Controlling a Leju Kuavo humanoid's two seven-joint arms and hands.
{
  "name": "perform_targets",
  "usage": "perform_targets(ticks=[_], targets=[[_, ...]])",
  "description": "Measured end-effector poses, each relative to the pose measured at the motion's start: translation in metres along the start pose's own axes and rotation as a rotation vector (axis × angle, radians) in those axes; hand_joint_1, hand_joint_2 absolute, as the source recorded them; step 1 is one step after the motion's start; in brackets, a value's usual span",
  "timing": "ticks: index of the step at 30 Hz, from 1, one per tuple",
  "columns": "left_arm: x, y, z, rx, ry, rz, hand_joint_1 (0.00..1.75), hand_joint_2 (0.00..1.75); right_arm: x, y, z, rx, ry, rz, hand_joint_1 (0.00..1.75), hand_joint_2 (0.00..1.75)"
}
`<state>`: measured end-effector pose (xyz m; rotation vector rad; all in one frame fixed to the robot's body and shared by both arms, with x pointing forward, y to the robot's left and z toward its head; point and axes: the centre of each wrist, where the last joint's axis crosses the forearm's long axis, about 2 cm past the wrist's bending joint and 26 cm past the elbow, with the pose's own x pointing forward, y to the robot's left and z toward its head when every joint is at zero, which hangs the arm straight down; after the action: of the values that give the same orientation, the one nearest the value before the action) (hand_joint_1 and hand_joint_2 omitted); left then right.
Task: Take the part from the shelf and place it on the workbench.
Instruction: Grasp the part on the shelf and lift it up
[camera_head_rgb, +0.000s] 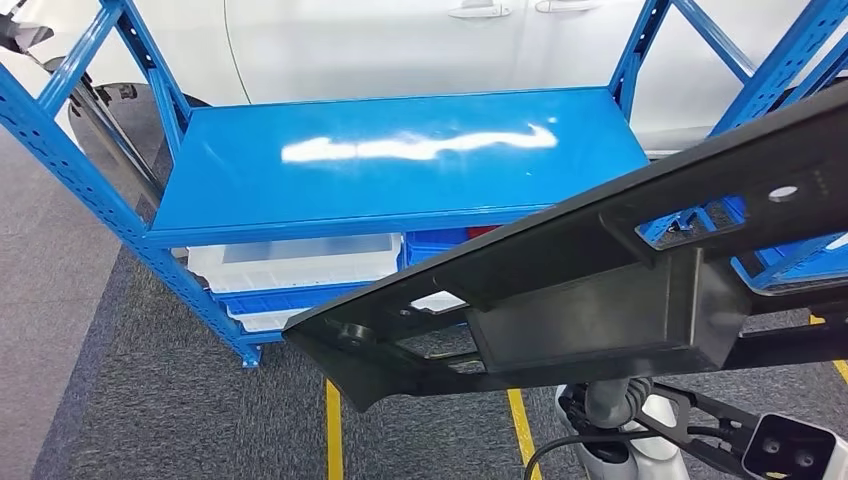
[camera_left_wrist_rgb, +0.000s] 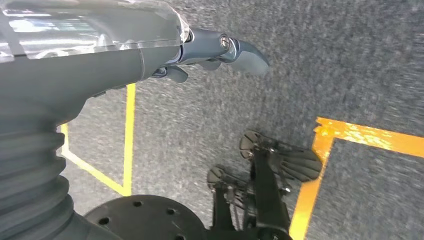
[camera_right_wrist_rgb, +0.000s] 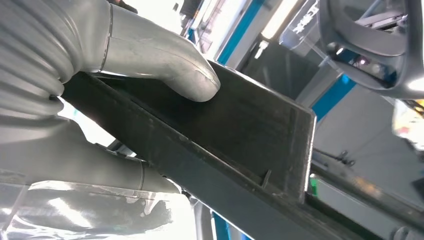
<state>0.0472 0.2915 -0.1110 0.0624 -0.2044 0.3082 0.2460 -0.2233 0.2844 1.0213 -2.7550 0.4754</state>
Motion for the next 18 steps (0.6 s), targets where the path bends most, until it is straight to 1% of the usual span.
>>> perform_targets(ticks=[3, 8, 18], targets=[[-0.001, 0.0, 0.0, -0.002, -0.012, 0.001, 0.0, 1.75, 0.0, -0.002, 0.0, 0.009, 0.0, -0.006, 1.75, 1.75], [0.0, 0.0, 0.0, -0.006, -0.013, -0.001, 0.0, 1.75, -0.003, -0.004, 0.0, -0.023, -0.022, -0.033, 1.75, 1.75], [0.0, 0.001, 0.0, 0.001, -0.005, -0.004, 0.0, 1.75, 0.001, -0.012, 0.002, -0.027, -0.006, 0.031, 1.75, 1.75]])
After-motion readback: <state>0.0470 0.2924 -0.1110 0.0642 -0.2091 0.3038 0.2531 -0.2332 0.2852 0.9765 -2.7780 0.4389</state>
